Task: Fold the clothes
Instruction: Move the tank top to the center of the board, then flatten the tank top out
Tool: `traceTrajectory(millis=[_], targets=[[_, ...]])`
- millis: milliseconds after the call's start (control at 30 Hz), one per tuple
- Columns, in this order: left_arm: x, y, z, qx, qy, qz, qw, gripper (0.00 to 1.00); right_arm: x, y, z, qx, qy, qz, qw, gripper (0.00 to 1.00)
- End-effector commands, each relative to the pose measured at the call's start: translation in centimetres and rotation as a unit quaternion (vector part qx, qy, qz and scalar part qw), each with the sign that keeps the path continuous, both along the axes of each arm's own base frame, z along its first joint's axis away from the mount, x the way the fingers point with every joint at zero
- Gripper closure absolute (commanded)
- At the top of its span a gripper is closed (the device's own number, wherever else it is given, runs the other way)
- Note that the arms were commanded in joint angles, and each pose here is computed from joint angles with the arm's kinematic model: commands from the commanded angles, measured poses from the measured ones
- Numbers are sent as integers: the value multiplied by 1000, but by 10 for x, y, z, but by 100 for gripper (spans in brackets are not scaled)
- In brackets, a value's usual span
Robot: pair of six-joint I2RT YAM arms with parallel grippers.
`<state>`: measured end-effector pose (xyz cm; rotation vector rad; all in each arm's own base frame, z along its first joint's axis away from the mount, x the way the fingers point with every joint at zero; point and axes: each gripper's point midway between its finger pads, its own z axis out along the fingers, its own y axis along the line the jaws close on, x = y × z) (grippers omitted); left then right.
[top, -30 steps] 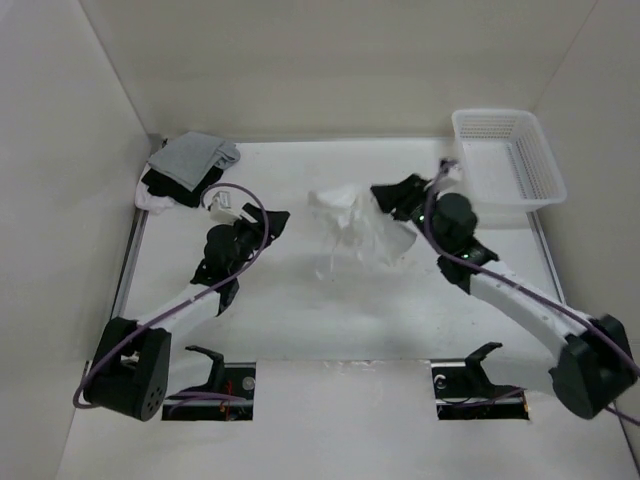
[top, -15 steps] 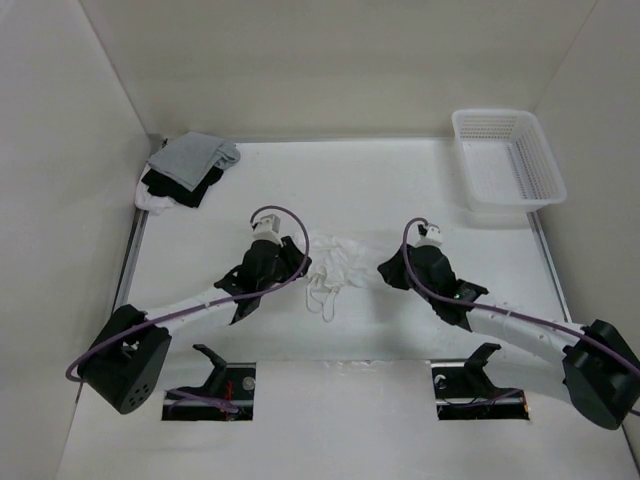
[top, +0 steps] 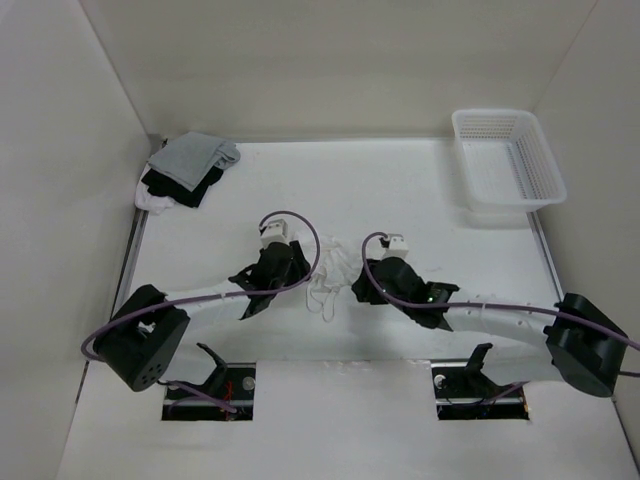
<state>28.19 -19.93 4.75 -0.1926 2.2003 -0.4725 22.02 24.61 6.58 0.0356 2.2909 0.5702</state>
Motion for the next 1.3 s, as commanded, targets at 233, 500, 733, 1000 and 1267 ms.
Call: traceTrajectory(millis=[233, 500, 733, 1000, 1267], targets=[[34, -22, 21, -78, -32, 2, 996, 67, 30, 95, 45, 61, -62, 82, 993, 48], [39, -28, 10, -116, -15, -3, 993, 79, 40, 122, 35, 73, -59, 95, 991, 48], [33, -27, 20, -141, -16, -8, 990, 91, 48, 101, 24, 59, -53, 56, 995, 93], [7, -21, 94, -189, -73, -33, 979, 95, 16, 32, 121, 95, -143, 35, 984, 97], [-54, 18, 253, -262, -215, -53, 939, 98, -50, -48, 275, 168, -259, 42, 950, 97]])
